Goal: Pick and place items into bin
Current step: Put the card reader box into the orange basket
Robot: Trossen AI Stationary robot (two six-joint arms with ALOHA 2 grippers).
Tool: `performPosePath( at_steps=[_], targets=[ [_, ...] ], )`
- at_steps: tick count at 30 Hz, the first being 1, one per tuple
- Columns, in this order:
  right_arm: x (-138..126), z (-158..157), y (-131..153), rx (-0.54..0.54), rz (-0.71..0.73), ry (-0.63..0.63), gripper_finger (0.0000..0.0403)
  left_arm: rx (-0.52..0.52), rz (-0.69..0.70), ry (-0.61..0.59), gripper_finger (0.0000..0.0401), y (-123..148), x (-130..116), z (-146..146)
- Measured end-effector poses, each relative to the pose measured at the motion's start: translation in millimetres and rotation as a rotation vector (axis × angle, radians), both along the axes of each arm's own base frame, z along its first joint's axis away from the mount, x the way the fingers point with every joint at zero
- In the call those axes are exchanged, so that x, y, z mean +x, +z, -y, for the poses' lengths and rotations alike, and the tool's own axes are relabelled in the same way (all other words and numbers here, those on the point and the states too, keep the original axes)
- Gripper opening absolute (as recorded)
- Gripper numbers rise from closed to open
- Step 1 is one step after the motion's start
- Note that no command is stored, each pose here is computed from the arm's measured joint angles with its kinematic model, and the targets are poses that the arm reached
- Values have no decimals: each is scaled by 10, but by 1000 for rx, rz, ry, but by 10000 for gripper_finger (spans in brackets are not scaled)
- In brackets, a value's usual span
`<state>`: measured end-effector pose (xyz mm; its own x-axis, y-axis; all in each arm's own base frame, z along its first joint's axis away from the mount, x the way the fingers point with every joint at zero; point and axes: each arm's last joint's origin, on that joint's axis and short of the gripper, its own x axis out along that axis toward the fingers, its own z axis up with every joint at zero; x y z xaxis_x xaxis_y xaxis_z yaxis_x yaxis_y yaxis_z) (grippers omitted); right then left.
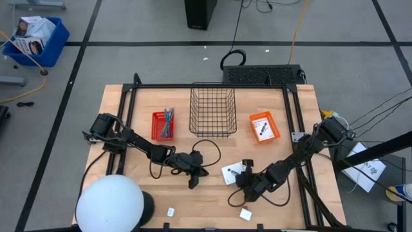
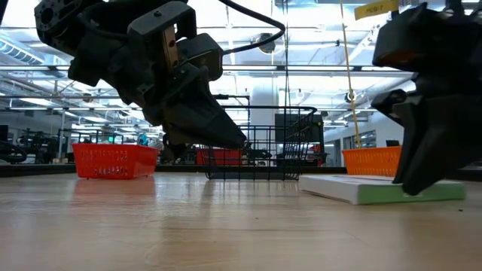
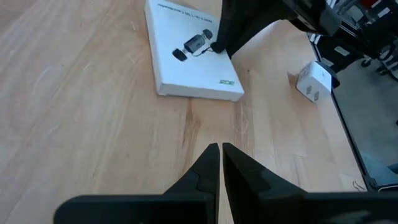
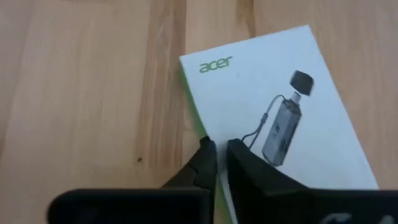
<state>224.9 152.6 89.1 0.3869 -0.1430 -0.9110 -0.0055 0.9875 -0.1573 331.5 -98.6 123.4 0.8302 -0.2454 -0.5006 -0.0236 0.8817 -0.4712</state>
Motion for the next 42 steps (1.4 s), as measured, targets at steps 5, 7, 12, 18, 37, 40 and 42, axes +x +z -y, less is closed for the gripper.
performPosePath(
  at_steps=[5, 7, 12, 18, 37, 40, 42],
  targets=[
    [37, -26, 12, 62, 50, -46, 4, 0, 0, 0, 24, 0, 0, 0],
    [46, -30, 47, 78, 72, -59, 2, 0, 0, 0, 24, 0, 0, 0],
    [100, -55, 238, 89, 160, -73, 1, 1, 0, 0, 24, 0, 0, 0],
    [107, -40, 452, 76, 232, -86, 2, 3, 1, -1, 24, 0, 0, 0],
    [266, 580, 817, 237, 139, -112, 85, 14, 4, -8, 24, 0, 0, 0],
    [280, 741, 796, 252, 76, -108, 136, 14, 7, -9, 24, 3, 1, 0],
    [301, 822, 771, 262, 52, -114, 167, 16, 8, -10, 24, 2, 1, 0]
  ],
)
